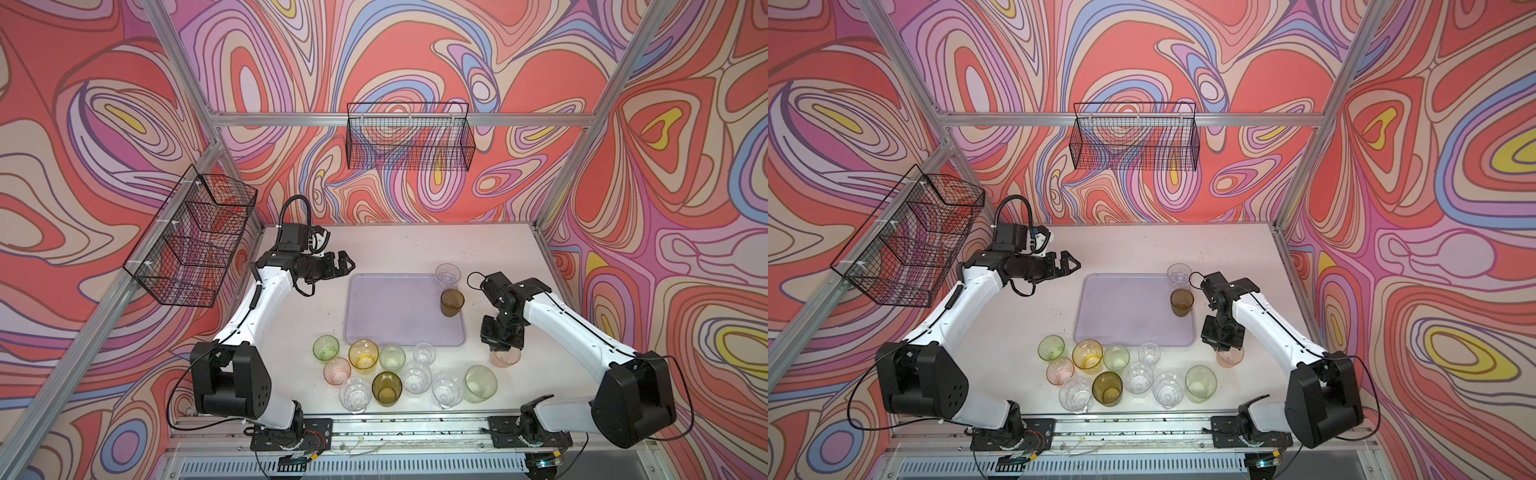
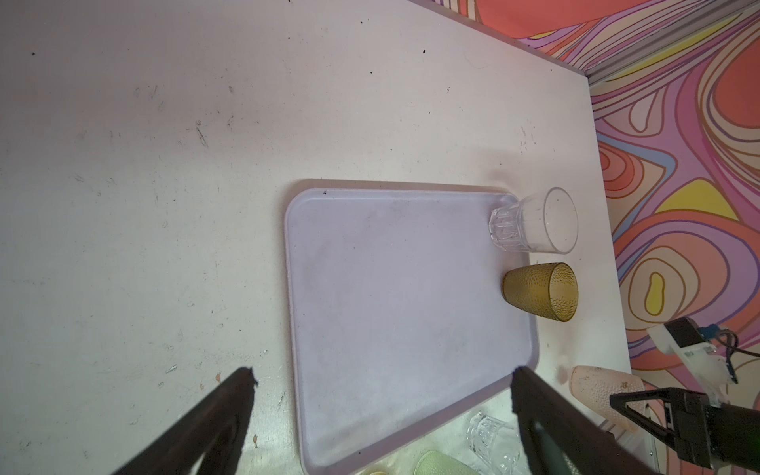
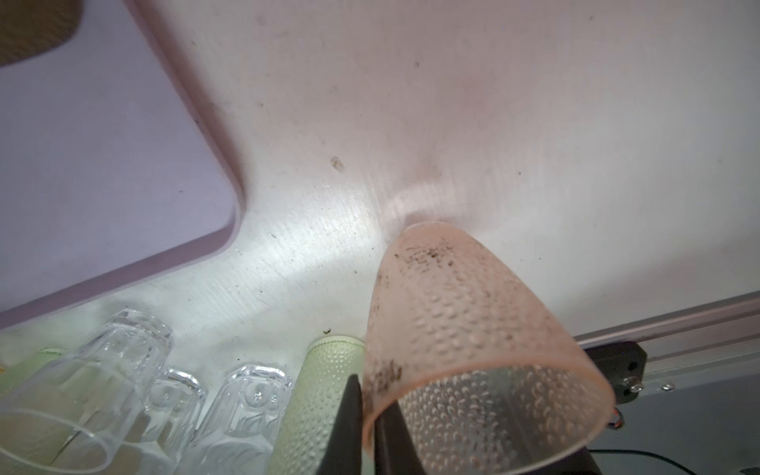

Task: Place the glasses into the tray
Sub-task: Pick up the glass from the bottom-right of the table, then place the glass on the tray.

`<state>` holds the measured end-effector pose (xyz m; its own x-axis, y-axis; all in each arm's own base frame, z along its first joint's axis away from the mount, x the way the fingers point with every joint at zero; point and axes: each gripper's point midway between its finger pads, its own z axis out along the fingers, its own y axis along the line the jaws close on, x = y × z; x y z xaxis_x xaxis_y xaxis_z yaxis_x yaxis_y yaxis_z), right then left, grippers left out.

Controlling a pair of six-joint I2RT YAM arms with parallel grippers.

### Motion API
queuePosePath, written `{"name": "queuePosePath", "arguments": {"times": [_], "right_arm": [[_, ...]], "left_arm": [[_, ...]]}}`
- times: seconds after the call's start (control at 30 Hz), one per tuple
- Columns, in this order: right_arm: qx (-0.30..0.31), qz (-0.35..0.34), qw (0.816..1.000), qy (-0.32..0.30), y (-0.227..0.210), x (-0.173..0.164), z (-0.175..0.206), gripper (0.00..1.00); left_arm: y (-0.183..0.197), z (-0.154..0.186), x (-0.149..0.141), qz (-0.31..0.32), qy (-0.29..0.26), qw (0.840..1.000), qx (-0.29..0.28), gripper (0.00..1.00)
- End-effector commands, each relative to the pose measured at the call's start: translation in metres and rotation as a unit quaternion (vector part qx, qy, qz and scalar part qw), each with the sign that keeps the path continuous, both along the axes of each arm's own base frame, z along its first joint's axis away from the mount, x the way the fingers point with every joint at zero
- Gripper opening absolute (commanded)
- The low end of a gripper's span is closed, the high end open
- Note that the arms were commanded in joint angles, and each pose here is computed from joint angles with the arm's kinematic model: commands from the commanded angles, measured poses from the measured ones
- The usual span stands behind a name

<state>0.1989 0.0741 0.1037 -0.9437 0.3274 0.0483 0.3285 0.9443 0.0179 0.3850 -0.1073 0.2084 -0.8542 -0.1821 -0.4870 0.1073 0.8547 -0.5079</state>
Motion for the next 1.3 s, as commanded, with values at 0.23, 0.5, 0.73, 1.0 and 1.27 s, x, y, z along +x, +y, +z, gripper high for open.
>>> {"name": "queuePosePath", "arguments": {"times": [0.23, 0.5, 0.73, 1.0, 1.27], "right_arm": [[-0.002, 0.06, 0.997, -0.045, 0.01, 0.046, 0.028, 0.0], [0.009, 0.09, 0.994, -0.066, 0.036, 0.069, 0.037, 0.0], [0.002, 0.125, 0.99, -0.063, 0.066, 0.079, 0.029, 0.0], [0.017, 0.148, 0.988, -0.051, 0.093, 0.079, 0.015, 0.0], [0.024, 0.16, 0.986, -0.038, 0.107, 0.079, 0.003, 0.0]], "left_arm": [[0.0, 0.003, -0.002, -0.004, 0.002, 1.0, 0.007, 1.0], [0.001, 0.005, -0.003, -0.004, -0.001, 1.0, 0.01, 1.0], [0.0, 0.006, -0.004, -0.006, -0.001, 1.0, 0.007, 1.0], [0.0, 0.005, -0.004, -0.006, -0.001, 1.0, 0.007, 1.0], [0.0, 0.005, -0.004, -0.006, 0.0, 1.0, 0.007, 1.0]]}}
